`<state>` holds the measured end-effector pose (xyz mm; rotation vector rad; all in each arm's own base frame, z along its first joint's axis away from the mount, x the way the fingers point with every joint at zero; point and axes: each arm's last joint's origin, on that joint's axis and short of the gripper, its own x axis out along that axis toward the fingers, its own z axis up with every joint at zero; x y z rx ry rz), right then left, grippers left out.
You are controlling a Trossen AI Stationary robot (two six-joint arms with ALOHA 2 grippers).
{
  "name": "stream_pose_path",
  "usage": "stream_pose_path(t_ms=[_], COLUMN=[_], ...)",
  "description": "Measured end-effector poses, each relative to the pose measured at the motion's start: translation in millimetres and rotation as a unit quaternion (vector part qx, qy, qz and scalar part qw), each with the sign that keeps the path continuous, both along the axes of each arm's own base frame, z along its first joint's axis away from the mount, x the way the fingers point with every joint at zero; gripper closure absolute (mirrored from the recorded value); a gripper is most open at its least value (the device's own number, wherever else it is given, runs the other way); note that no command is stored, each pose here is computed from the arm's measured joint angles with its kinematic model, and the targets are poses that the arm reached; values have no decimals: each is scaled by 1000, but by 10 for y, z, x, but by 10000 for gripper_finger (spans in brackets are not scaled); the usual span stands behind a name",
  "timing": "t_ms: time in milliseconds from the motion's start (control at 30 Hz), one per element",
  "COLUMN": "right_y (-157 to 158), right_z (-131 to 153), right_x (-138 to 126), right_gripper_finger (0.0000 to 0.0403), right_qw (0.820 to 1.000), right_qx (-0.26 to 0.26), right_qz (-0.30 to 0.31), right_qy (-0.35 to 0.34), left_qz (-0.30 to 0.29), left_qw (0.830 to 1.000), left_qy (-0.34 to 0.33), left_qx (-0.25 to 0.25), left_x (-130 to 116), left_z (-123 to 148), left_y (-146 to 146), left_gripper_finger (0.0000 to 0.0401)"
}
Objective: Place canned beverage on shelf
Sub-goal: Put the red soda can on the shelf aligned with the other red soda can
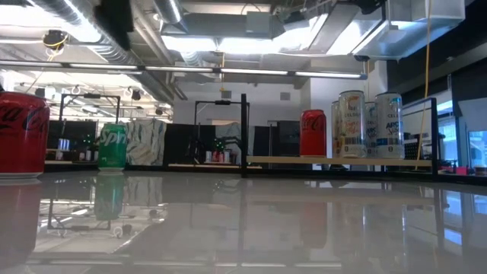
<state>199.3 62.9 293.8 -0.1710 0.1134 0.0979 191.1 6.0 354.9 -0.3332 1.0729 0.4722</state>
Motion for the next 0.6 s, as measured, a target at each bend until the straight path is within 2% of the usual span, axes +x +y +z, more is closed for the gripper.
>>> stream_pose_path(t_ms=[233, 467, 600], right_y=[14, 14, 14], right_z=[-14, -20, -31], right_x=[40, 40, 40], right_gripper_finger=[49, 49, 49], right_qw=[1000, 1000, 1000], right_qx=[1, 0, -2], right_qz=[0, 0, 0], right_qy=[-3, 0, 5], left_qz=[33, 102, 115], left_qw=[999, 984, 974], left_qy=[10, 130, 179], left_qx=[-33, -67, -83], left_x=[-153, -308, -353], left_z=[-114, -378, -562], left_y=[-95, -111, -120], left_gripper_finger=[58, 58, 58])
